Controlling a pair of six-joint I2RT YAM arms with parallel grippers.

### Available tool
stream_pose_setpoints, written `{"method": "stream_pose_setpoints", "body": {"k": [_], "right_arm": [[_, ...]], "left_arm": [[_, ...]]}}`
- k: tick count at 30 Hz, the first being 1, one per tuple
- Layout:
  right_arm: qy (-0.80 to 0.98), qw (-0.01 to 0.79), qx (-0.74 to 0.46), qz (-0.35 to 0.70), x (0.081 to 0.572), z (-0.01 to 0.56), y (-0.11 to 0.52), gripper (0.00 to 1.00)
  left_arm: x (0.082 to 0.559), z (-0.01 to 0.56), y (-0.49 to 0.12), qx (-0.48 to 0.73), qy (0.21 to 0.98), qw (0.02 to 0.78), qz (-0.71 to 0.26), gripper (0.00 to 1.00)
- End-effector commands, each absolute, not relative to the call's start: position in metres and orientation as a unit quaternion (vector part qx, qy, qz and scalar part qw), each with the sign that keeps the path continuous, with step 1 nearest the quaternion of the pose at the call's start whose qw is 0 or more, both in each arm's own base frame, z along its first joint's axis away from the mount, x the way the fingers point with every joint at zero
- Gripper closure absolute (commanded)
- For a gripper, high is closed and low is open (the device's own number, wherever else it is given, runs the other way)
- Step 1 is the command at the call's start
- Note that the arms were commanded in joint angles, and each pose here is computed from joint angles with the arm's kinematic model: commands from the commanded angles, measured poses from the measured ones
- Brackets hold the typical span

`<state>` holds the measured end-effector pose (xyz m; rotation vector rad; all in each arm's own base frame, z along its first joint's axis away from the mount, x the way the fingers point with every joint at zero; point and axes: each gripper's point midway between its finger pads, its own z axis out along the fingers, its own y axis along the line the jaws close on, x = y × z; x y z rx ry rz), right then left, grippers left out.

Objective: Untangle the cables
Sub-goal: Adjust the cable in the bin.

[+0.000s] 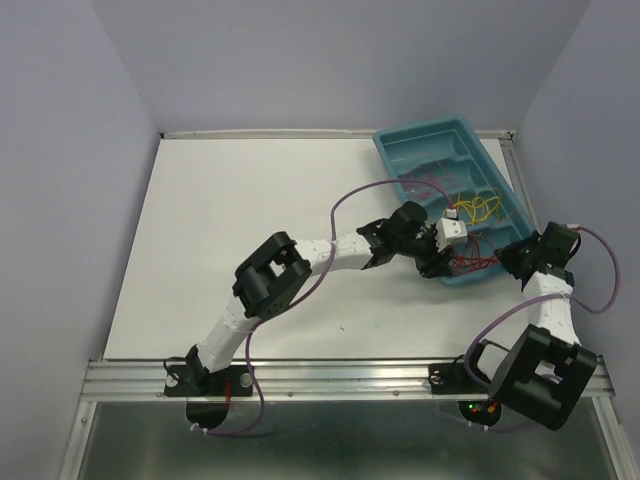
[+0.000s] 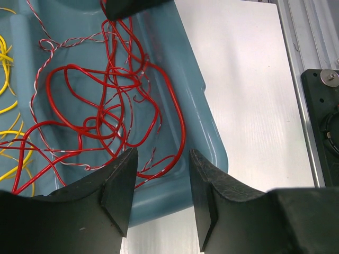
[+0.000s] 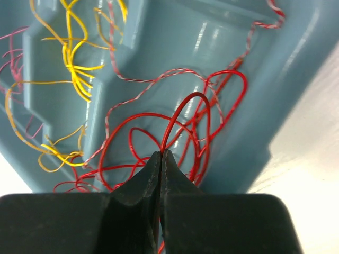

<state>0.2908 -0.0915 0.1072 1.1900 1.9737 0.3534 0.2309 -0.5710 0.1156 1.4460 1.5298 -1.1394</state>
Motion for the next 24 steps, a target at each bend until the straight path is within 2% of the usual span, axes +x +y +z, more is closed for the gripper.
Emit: {"method": "stream_pose_setpoints", "body": {"k": [1,2,3,8,13,14,20,22,23,24], "right_arm": [[0.745,0.455,0.474,0.120,0.300,0.123,-0.107,0.99],[0.743,0.459,0.471,0.120,0.301,0.126,-0.108,0.97],[0.745,0.462,0.466,0.119,0.301,0.129,-0.107,0.87],[0.736,0.499,0.443,0.111,0.305,0.169,-0.112,0.80],[0.745,0.495,0.436,0.100,0.300,0.186,-0.112,0.45],[0.746,0.498,0.433,0.094,0.299,0.189,-0.113,0.45],[0.742,0.532,0.397,0.091,0.289,0.225,-0.105,0.25],[0.747,0.543,0.369,0.102,0.290,0.234,-0.097,0.14],[0.751,0.553,0.345,0.110,0.290,0.243,-0.091,0.10],[0.751,0.558,0.333,0.114,0.290,0.247,-0.088,0.04]], "left_arm": [[0.225,0.107,-0.570,0.572,0.598,0.354,-0.436,0.47],[0.225,0.111,-0.570,0.572,0.596,0.357,-0.436,0.47],[0.224,0.114,-0.570,0.573,0.595,0.358,-0.436,0.46],[0.223,0.150,-0.568,0.576,0.574,0.381,-0.440,0.33],[0.230,0.185,-0.571,0.569,0.572,0.404,-0.431,0.25],[0.230,0.192,-0.570,0.569,0.570,0.407,-0.431,0.24],[0.235,0.245,-0.560,0.562,0.558,0.448,-0.415,0.17],[0.239,0.277,-0.550,0.554,0.549,0.474,-0.407,0.11],[0.241,0.296,-0.541,0.548,0.547,0.488,-0.403,0.03],[0.242,0.309,-0.536,0.543,0.545,0.497,-0.401,0.01]]}}
